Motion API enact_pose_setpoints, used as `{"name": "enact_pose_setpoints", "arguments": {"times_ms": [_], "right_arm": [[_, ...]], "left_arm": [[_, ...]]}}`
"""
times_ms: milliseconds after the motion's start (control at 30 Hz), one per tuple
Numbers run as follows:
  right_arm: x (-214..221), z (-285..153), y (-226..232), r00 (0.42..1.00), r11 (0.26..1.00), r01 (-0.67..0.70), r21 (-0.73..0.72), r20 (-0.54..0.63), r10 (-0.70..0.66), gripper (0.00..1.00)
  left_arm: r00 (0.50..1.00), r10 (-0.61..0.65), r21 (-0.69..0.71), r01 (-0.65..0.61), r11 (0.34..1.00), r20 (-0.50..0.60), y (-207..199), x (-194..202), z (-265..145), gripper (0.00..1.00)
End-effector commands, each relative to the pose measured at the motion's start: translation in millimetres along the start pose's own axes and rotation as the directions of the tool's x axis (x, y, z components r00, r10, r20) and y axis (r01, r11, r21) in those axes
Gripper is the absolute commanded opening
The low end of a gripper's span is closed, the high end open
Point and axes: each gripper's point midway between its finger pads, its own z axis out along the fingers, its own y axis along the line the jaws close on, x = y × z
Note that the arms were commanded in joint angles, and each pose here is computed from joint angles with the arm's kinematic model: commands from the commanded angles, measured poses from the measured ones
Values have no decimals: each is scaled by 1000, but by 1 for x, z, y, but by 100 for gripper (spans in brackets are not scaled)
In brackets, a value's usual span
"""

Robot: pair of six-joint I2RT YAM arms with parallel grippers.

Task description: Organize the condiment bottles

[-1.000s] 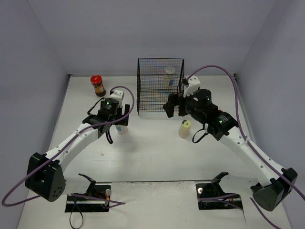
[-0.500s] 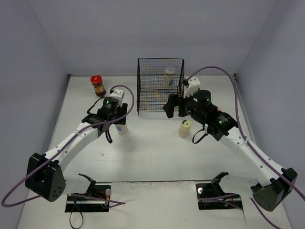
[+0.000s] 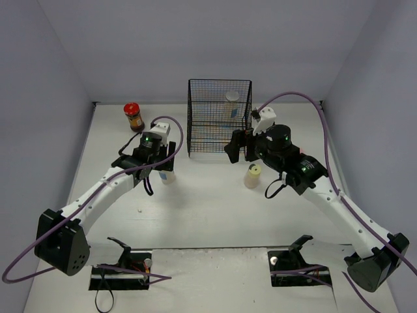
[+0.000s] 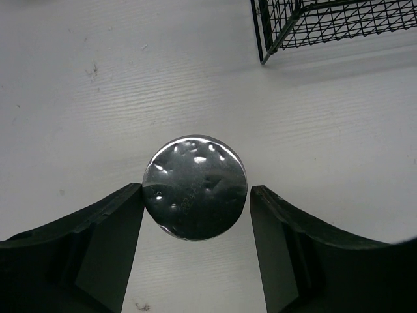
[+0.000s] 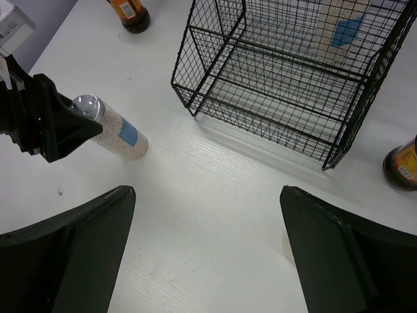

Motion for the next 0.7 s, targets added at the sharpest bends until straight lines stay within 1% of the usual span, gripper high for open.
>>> {"name": "enact_pose_setpoints", "arguments": {"times_ms": [0, 267, 533, 567, 667], "right_arm": [[-19, -7, 6, 997, 1000, -9, -20, 74, 11, 100], [-18, -6, 6, 997, 1000, -9, -23, 74, 11, 100], [-18, -4, 7, 997, 1000, -9, -25, 73, 11, 100], [-18, -4, 7, 997, 1000, -9, -26, 73, 11, 100], [-18, -4, 7, 997, 1000, -7, -26, 73, 9, 100]], "left_arm": [[998, -33, 34, 31, 999, 57, -9, -26, -9, 65], [999, -23, 29, 21, 999, 43, -8, -24, -7, 66], [999, -22, 29, 20, 999, 37, -9, -24, -5, 65], [999, -22, 30, 21, 999, 40, -9, -25, -5, 63], [999, -21, 35, 19, 999, 40, -10, -25, -5, 49]]}}
